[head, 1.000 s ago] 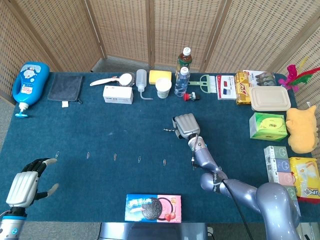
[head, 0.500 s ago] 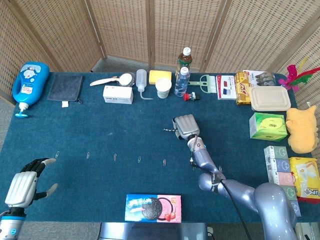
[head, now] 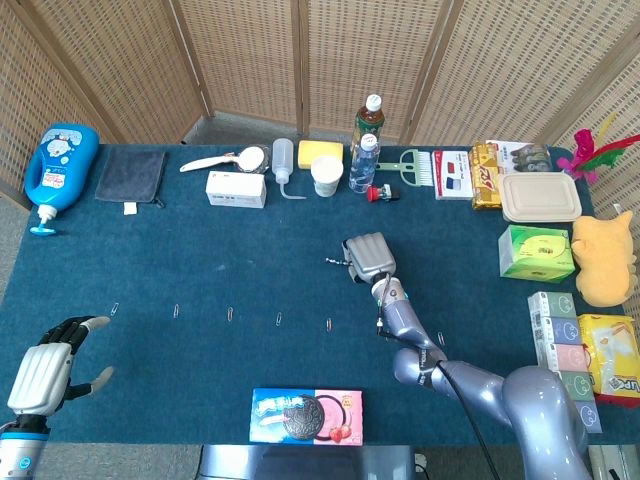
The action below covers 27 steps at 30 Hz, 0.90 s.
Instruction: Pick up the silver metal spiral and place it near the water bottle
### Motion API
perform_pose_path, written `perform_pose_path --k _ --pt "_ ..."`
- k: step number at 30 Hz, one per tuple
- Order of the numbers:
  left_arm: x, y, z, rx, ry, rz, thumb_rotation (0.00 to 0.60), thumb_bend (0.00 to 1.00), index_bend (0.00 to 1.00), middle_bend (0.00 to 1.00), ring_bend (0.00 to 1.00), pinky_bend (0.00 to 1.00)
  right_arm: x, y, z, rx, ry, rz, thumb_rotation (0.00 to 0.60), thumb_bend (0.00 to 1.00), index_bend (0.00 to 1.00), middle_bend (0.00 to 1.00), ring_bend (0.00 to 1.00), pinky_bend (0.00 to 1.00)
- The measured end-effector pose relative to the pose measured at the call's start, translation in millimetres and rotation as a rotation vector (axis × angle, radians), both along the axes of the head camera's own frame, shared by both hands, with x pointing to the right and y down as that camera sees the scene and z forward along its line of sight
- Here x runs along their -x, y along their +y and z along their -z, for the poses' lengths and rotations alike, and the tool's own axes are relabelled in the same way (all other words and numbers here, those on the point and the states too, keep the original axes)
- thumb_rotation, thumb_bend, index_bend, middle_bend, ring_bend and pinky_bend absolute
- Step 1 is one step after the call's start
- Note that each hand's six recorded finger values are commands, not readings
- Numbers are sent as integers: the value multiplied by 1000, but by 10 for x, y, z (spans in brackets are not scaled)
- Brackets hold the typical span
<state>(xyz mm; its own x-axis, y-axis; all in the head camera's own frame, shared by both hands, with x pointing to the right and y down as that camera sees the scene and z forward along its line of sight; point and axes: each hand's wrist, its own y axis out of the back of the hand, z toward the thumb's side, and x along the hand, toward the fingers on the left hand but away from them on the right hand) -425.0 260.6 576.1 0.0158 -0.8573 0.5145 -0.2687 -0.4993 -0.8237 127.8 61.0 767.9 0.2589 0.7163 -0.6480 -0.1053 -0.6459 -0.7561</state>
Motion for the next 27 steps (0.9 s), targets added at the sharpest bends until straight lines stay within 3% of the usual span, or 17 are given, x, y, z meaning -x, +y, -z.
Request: perform_pose_path --k 17,27 --pt "23 6 -26 5 -3 3 600 382 232 239 179 209 24 -80 -46 1 22 7 600 440 499 779 888 743" --pt "30 16 -35 6 -3 5 600 382 231 239 172 210 35 -92 -36 10 29 1 600 483 588 812 905 743"
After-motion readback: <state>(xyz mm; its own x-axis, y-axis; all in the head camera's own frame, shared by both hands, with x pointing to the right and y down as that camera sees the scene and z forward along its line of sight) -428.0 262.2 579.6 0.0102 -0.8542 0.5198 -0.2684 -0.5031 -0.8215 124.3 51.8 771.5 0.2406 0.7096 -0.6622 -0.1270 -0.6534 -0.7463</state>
